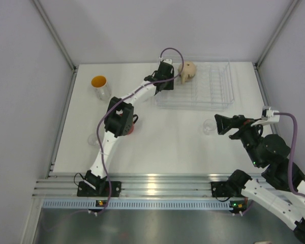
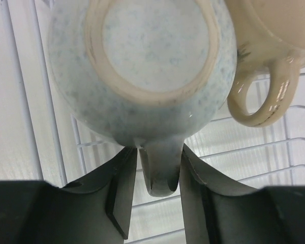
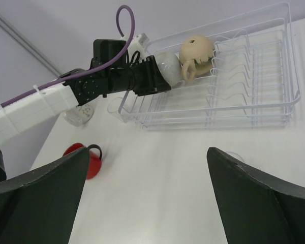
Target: Load the cups into the dish rack
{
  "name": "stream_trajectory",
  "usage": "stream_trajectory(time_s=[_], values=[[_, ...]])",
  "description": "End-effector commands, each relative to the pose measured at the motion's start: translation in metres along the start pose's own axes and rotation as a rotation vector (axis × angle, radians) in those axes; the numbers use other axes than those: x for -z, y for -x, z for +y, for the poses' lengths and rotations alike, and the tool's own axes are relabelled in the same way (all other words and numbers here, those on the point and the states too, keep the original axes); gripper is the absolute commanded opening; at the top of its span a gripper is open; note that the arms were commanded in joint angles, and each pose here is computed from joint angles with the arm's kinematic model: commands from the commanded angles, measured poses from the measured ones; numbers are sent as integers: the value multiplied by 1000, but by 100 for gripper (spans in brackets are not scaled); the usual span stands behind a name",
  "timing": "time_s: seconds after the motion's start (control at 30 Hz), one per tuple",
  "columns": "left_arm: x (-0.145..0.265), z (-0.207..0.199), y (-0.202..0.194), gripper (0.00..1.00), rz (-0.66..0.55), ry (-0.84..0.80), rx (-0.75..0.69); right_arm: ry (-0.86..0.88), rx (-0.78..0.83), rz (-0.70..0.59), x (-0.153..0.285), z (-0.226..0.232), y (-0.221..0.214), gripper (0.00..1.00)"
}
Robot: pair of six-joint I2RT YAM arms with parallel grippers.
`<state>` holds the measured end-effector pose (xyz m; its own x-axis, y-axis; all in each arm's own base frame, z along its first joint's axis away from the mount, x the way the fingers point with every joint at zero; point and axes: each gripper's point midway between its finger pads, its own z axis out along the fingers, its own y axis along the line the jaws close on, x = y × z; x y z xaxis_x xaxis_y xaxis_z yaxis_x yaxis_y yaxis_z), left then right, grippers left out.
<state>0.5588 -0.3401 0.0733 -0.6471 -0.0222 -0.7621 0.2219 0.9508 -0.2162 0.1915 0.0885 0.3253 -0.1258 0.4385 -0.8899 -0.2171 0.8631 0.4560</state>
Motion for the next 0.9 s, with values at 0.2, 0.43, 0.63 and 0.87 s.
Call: stream_trajectory(time_s=[0.2,0.43,0.63,0.87], values=[[27,-22,79,50,-228,-64,50,-1,6,-25,1,2,12,99],[24,-20,82,53,-251,-50,49,-4,10,-20,1,0,9,99],[23,-24,89,63,-286,-67,24,-8,13,-19,3,-1,10,99],[27,-26,93,65,-296,-77,31,-17,8,-25,7,-5,12,99]])
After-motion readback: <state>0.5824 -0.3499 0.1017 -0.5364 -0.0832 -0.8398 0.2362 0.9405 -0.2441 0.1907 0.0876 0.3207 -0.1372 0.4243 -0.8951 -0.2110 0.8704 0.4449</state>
